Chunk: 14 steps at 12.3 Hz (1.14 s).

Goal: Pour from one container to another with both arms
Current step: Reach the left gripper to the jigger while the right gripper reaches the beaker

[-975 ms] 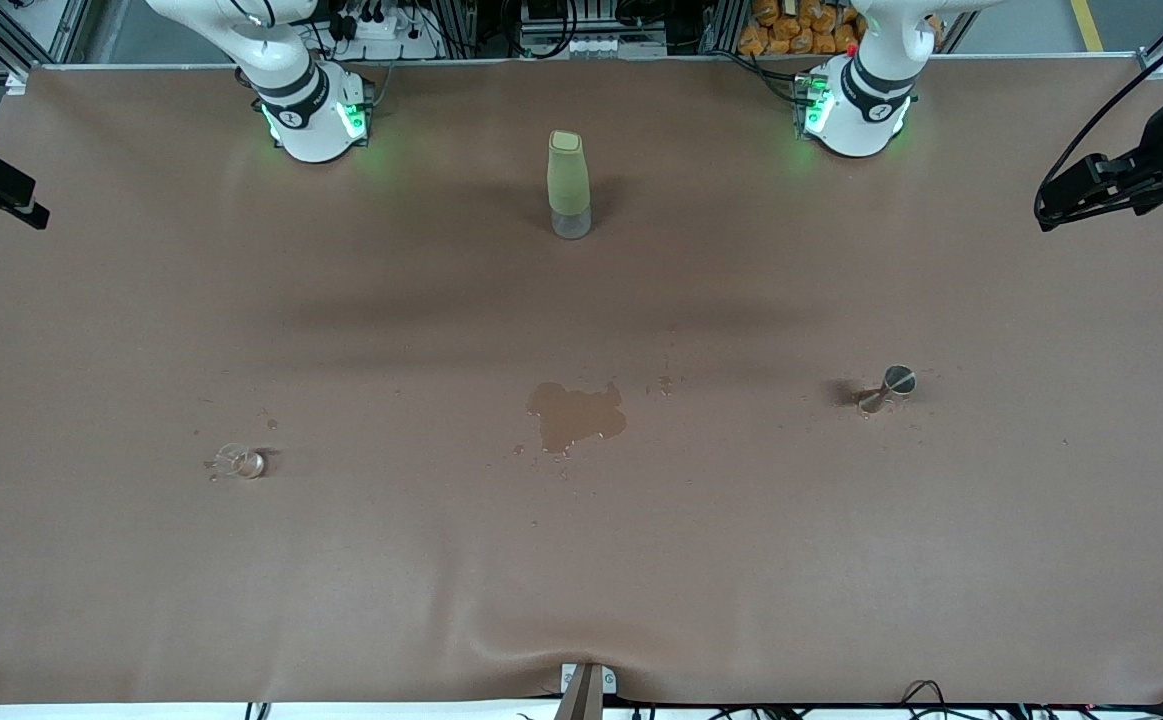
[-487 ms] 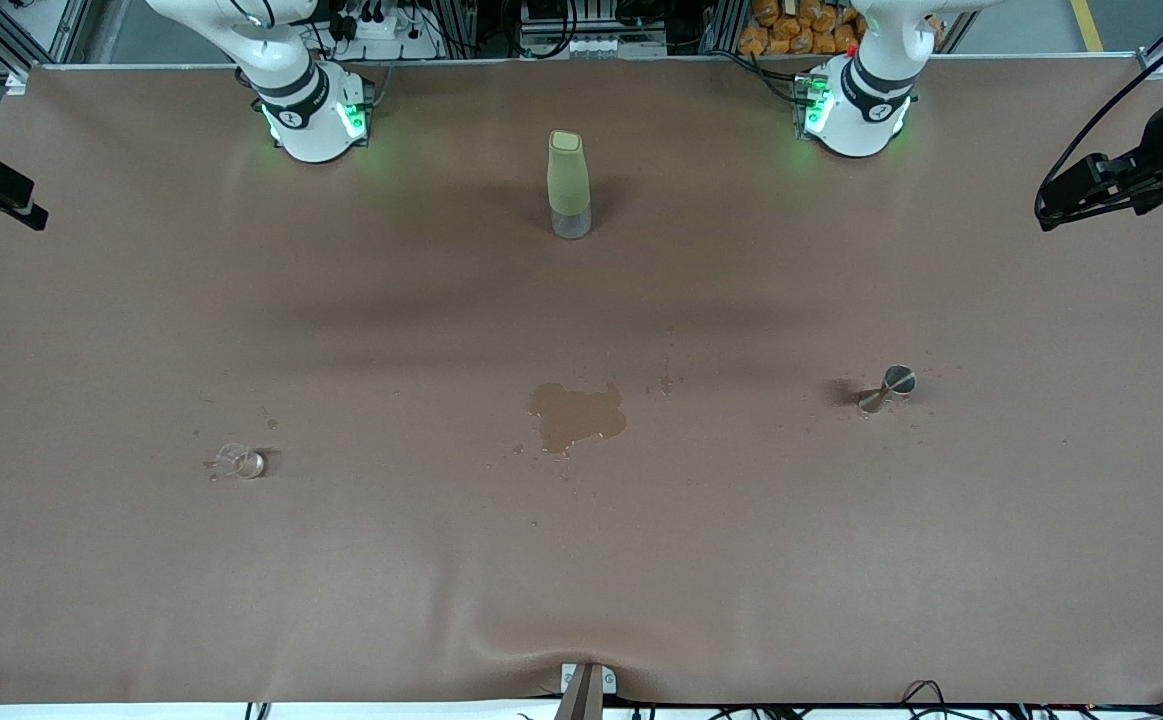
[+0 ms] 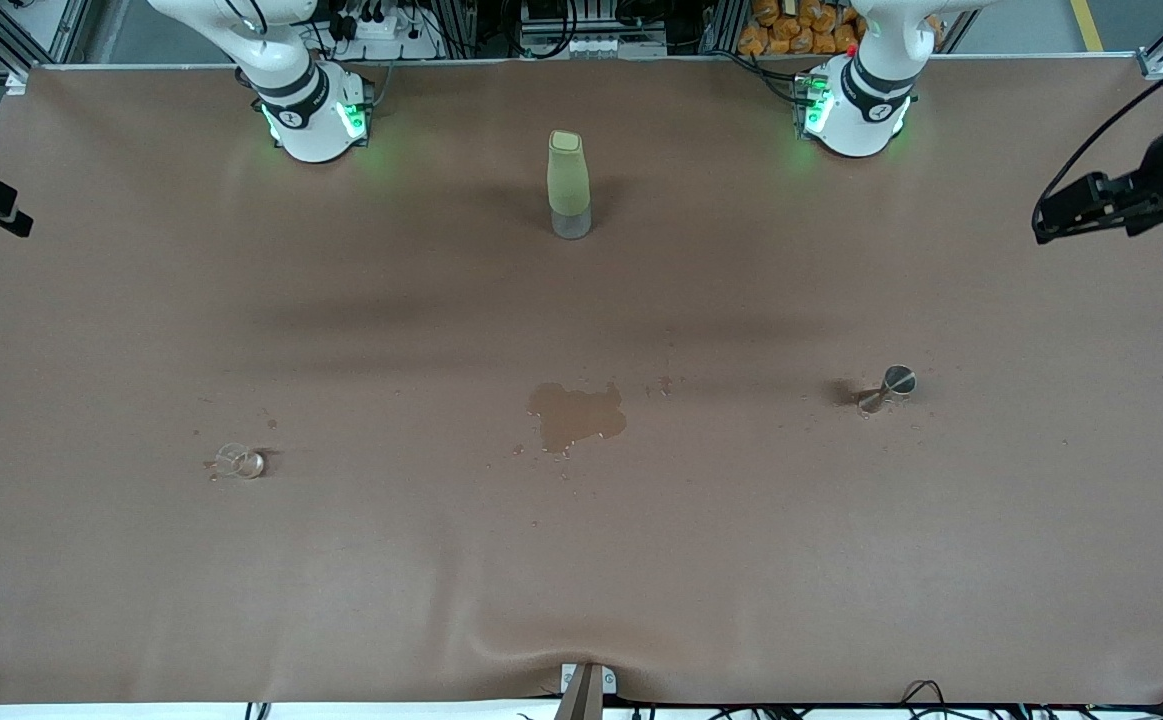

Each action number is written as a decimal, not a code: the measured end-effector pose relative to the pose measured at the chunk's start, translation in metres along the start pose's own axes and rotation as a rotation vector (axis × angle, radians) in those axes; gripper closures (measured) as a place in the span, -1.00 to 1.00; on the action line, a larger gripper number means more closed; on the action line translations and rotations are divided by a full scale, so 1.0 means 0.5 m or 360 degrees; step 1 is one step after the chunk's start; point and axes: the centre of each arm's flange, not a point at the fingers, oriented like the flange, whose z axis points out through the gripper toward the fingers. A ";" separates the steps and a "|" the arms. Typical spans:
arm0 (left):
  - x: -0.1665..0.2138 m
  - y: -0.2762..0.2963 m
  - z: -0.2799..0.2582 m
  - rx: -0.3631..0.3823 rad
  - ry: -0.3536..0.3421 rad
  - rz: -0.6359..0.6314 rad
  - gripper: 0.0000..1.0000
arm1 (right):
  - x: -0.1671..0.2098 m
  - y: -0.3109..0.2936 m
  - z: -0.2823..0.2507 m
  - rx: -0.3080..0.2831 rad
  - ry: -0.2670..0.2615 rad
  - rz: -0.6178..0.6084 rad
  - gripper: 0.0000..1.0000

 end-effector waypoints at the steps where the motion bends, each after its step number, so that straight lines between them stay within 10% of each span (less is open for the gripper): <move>1: 0.013 -0.037 0.033 -0.0055 -0.0016 0.0047 -1.00 | 0.011 -0.003 0.011 -0.0001 -0.0006 -0.0020 -1.00; 11: 0.042 -0.364 0.419 -0.0695 0.0087 0.0624 -1.00 | 0.179 -0.002 0.203 -0.0018 0.0013 -0.0672 -1.00; 14: 0.042 -0.475 0.567 -0.0926 0.0169 0.0772 -1.00 | 0.220 0.006 0.279 0.0100 0.0021 -0.0865 -1.00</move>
